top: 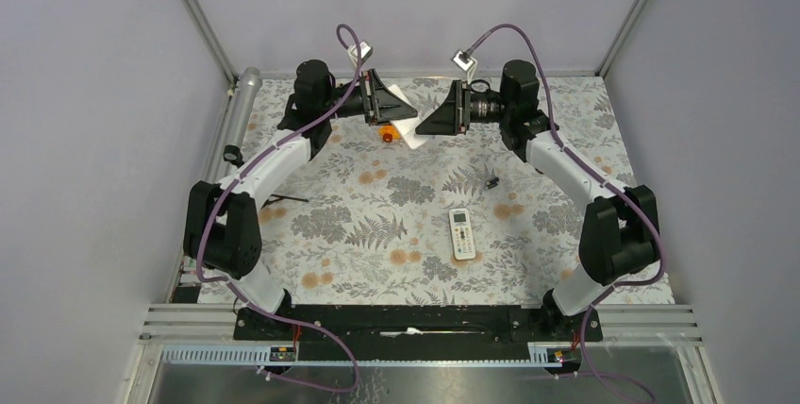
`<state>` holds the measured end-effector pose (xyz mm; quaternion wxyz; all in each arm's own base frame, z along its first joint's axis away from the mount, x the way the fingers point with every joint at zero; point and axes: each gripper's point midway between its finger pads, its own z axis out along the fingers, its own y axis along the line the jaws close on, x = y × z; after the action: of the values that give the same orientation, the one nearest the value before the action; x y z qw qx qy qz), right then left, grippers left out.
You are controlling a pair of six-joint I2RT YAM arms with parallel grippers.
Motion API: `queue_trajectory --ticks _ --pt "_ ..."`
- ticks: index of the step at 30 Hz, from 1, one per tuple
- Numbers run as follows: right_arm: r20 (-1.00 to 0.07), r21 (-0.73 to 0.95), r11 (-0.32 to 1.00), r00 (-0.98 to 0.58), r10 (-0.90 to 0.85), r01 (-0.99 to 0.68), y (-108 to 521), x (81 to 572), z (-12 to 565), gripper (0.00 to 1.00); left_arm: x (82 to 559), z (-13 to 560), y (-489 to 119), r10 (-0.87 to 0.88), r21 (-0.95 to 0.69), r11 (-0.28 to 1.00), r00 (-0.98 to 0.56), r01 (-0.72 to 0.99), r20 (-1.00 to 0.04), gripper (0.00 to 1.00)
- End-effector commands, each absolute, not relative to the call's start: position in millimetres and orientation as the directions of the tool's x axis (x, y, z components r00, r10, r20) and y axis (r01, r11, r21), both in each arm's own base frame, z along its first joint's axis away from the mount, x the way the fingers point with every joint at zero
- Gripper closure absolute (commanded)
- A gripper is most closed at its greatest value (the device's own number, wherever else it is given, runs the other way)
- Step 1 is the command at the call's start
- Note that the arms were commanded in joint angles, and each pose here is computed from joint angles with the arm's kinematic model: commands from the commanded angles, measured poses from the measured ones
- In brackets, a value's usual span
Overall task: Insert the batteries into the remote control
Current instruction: Load the battery cover into the remote control, then turn over the remote control at the center of the board.
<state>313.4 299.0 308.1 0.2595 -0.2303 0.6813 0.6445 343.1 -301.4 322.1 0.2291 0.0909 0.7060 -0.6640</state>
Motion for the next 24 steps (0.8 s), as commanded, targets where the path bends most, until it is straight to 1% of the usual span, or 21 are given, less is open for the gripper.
queue_trajectory --ticks 1,5,7,10,12,13,14,17,18,19,20,24 --pt "-0.719 0.695 -0.031 -0.695 -0.021 -0.718 307 302 337 0.47 319 376 -296 -0.150 -0.779 0.009 -0.769 0.627 -0.621 0.96" --pt "-0.724 0.690 -0.046 -0.689 -0.040 -0.723 318 300 336 0.47 313 381 -295 -0.135 -0.767 -0.015 -0.761 0.642 -0.634 0.88" --pt "-0.723 0.691 -0.053 -0.689 -0.047 -0.721 323 300 335 0.54 309 382 -294 -0.127 -0.760 -0.024 -0.756 0.650 -0.642 0.85" --pt "-0.720 0.694 -0.068 -0.693 -0.048 -0.716 326 299 338 0.76 308 383 -293 -0.130 -0.755 -0.022 -0.751 0.655 -0.648 0.81" --pt "-0.719 0.695 -0.073 -0.694 -0.043 -0.716 327 299 341 0.94 309 385 -293 -0.144 -0.753 -0.015 -0.747 0.658 -0.649 0.77" --pt "-0.718 0.695 -0.067 -0.695 -0.039 -0.715 326 299 342 1.00 310 387 -292 -0.153 -0.749 -0.012 -0.742 0.662 -0.653 0.72" --pt "-0.718 0.696 -0.054 -0.695 -0.030 -0.716 326 300 342 1.00 313 389 -289 -0.169 -0.747 -0.002 -0.736 0.665 -0.656 0.67" --pt "-0.718 0.696 0.009 -0.696 0.009 -0.718 324 306 343 1.00 324 395 -280 -0.234 -0.727 0.069 -0.697 0.683 -0.678 0.43" --pt "-0.718 0.696 0.043 -0.695 0.027 -0.717 321 310 342 1.00 329 396 -275 -0.251 -0.724 0.100 -0.686 0.683 -0.682 0.28" --pt "-0.711 0.703 0.088 -0.702 0.047 -0.706 318 316 340 1.00 334 392 -270 -0.266 -0.731 0.141 -0.686 0.667 -0.677 0.05" --pt "-0.714 0.698 0.131 -0.696 0.069 -0.704 312 321 338 1.00 339 391 -264 -0.281 -0.727 0.178 -0.674 0.663 -0.683 0.01" --pt "-0.686 0.711 0.384 -0.701 0.196 -0.588 269 367 307 1.00 362 376 -232 -0.357 -0.724 0.335 -0.630 0.603 -0.690 0.01"
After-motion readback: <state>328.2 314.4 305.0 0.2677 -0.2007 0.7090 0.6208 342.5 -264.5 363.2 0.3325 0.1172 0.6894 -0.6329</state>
